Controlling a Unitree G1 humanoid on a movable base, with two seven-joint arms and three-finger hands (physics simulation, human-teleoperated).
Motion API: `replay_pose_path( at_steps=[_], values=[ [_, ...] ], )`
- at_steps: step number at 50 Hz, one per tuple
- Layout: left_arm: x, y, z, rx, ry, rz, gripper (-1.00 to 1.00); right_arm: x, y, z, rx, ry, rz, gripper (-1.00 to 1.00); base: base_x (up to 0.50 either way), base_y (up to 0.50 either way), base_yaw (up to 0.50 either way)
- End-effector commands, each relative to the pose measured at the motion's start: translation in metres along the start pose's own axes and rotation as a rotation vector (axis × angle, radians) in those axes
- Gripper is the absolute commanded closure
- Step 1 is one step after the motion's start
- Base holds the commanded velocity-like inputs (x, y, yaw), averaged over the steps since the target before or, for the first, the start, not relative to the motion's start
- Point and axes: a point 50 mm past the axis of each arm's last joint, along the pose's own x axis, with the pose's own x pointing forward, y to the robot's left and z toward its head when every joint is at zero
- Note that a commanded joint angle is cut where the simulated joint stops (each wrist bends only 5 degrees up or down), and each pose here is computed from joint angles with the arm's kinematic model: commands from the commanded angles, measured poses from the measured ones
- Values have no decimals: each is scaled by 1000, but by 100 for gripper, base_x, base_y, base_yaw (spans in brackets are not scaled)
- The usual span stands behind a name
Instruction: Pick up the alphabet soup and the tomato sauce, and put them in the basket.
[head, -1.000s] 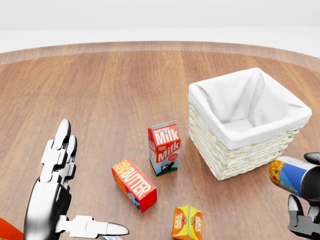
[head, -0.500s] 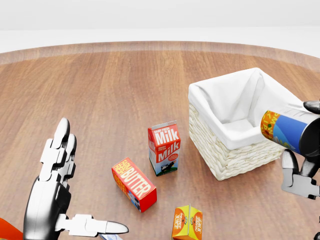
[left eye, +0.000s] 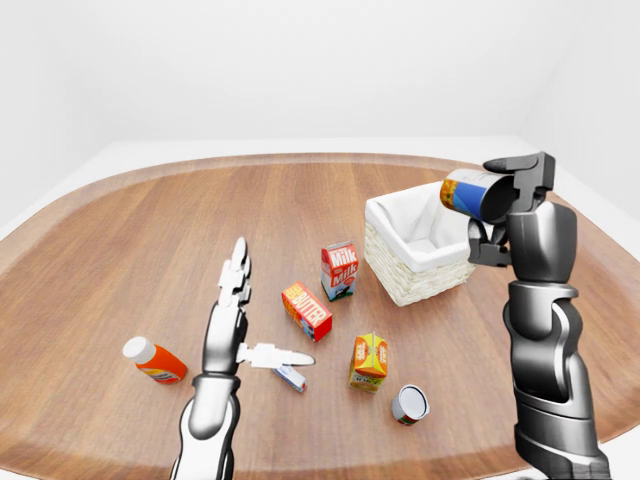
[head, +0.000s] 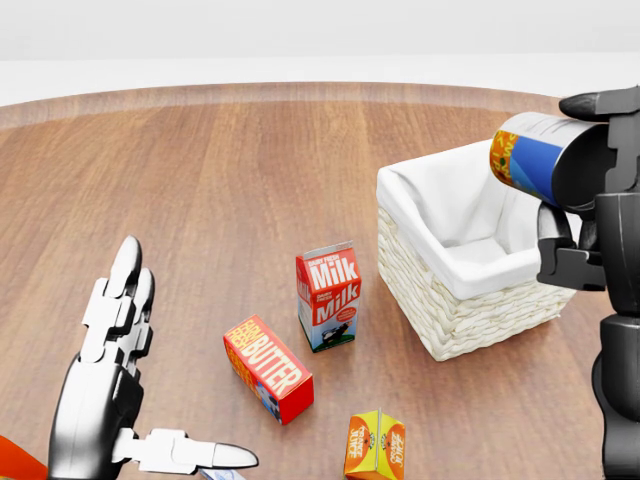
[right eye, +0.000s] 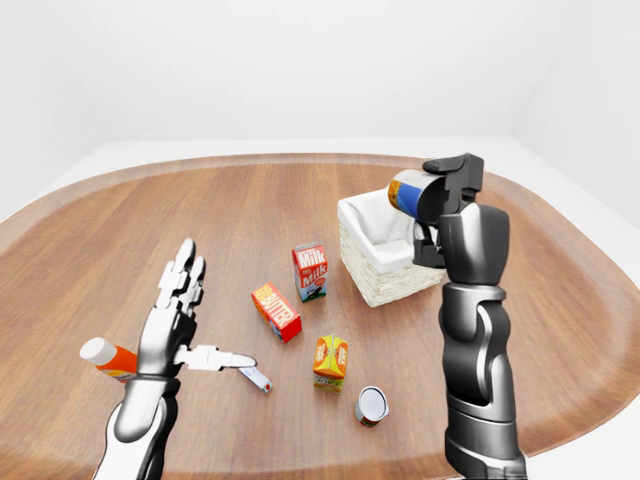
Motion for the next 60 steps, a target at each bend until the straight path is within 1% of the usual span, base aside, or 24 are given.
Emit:
replay_pose_path(
  at_steps=[1, 8, 11, 12, 16, 29, 31, 33, 37, 38, 39, 41, 47, 53, 60],
  values=[
    [0, -1, 1, 2, -3, -4, -100, 31, 9, 4, -83, -57, -20, 100, 0, 0, 0],
    [0, -1, 0, 1, -1, -5, -100, 46, 28, 0, -138, -55, 16, 100, 0, 0, 0],
    [0, -1, 0, 1, 1, -5, -100, 52, 32, -1, -154, -55, 20, 100, 0, 0, 0],
    [0, -1, -1, 1, 4, -5, -100, 58, 35, -1, -162, -57, 21, 100, 0, 0, 0],
    [0, -1, 0, 2, 1, -6, -100, 68, 46, -5, -207, -51, 32, 100, 0, 0, 0],
    [0, -1, 0, 0, -1, -4, -100, 94, 66, -16, -296, -23, 63, 100, 0, 0, 0],
    [0, 0, 1, -1, -3, -4, -100, 99, 71, -20, -336, -20, 60, 100, 0, 0, 0],
    [1, 0, 1, -2, -4, -3, -100, 102, 75, -21, -350, -16, 64, 100, 0, 0, 0],
    [2, 1, 1, -4, -9, -1, -100, 106, 81, -23, -377, -8, 72, 100, 0, 0, 0],
    [2, 1, 1, -5, -8, -1, -100, 105, 86, -26, -397, -3, 103, 100, 0, 0, 0],
    [2, 1, 1, -5, -8, -1, -100, 106, 87, -26, -400, -1, 108, 100, 0, 0, 0],
    [2, 1, 1, -6, -7, 0, -100, 105, 93, -29, -429, 3, 153, 100, 0, 0, 0],
    [2, 1, 1, -6, -7, 1, -100, 107, 101, -34, -470, 26, 234, 100, 0, 0, 0],
    [2, 0, 0, -6, -3, 0, -100, 106, 109, -31, -484, 21, 279, 100, 0, 0, 0],
    [1, 0, 0, -4, -2, -2, -100, 109, 111, -27, -482, 19, 292, 100, 0, 0, 0]
  ],
)
